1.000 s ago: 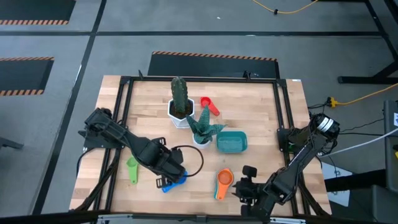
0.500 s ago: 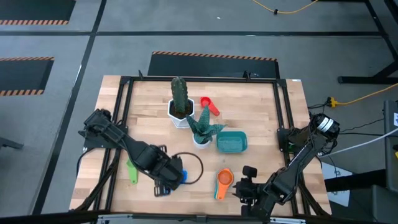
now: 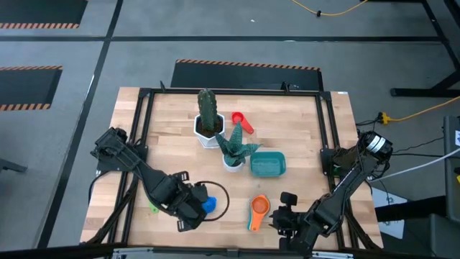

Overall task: Nest measuring cups in basket
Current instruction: Stack the blue measuring cup on top of the orange measuring cup

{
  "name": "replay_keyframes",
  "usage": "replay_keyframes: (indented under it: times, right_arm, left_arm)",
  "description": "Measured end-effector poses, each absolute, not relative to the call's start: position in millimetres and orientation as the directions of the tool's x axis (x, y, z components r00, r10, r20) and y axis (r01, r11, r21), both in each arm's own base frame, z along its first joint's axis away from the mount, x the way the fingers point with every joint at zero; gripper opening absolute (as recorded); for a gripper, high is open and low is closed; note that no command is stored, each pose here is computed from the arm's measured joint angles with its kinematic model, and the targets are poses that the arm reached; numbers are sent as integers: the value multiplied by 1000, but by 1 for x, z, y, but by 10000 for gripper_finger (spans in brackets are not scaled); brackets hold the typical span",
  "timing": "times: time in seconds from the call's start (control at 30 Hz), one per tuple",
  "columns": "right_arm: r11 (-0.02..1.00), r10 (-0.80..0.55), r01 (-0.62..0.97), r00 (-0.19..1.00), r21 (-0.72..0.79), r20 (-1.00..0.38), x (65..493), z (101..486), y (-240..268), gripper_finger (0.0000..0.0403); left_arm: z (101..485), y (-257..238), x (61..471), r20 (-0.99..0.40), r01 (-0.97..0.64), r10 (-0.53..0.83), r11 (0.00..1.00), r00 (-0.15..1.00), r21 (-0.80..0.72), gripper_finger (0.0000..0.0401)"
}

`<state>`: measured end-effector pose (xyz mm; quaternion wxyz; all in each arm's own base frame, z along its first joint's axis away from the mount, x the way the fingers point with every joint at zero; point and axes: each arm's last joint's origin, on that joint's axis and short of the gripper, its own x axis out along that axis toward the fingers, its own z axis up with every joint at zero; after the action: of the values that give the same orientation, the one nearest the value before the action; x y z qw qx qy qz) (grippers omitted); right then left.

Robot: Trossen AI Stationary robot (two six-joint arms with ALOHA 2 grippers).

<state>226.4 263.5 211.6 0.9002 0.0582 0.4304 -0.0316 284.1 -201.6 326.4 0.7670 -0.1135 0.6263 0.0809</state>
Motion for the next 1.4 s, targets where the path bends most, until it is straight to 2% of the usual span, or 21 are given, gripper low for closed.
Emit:
replay_keyframes:
  times: [0.1, 0.27, 0.5, 0.6, 0.7, 0.83, 0.97, 1.13, 1.23, 1.4]
  right_arm:
    - [991, -7, 107, 628, 77, -778, 226, 212, 264, 130]
    - [991, -7, 106, 628, 76, -778, 226, 212, 264, 130]
    - [991, -8, 106, 628, 76, -778, 226, 212, 264, 130]
    - [991, -8, 106, 628, 75, -778, 226, 212, 263, 130]
    - [992, -8, 105, 628, 74, -778, 226, 212, 263, 130]
    - [992, -8, 106, 628, 75, -778, 226, 212, 263, 130]
    - [992, -9, 106, 628, 75, -778, 226, 212, 263, 130]
    - [991, -8, 107, 629, 76, -778, 226, 212, 264, 130]
    - [991, -8, 107, 629, 77, -778, 226, 212, 264, 130]
    - [991, -8, 108, 629, 78, -777, 227, 212, 264, 130]
  left_arm:
    - [310, -202, 282, -989, -282, 4, 959, 150, -39, 180]
    - [268, -199, 280, -997, -256, -74, 964, 0, -71, 180]
    - [220, -170, 276, -979, -227, -199, 952, 51, -205, 180]
    - [205, -155, 265, -948, -254, -287, 915, 139, -314, 180]
    - [195, -144, 256, -880, -258, -382, 853, 282, -453, 179]
    - [180, -131, 239, -791, -263, -442, 775, 423, -574, 180]
    - [159, -125, 225, -726, -285, -479, 700, 493, -655, 178]
    - [143, -126, 217, -605, -228, -516, 616, 606, -754, 177]
    - [139, -126, 213, -573, -211, -504, 603, 646, -769, 177]
    - [136, -128, 210, -583, -227, -485, 608, 651, -760, 177]
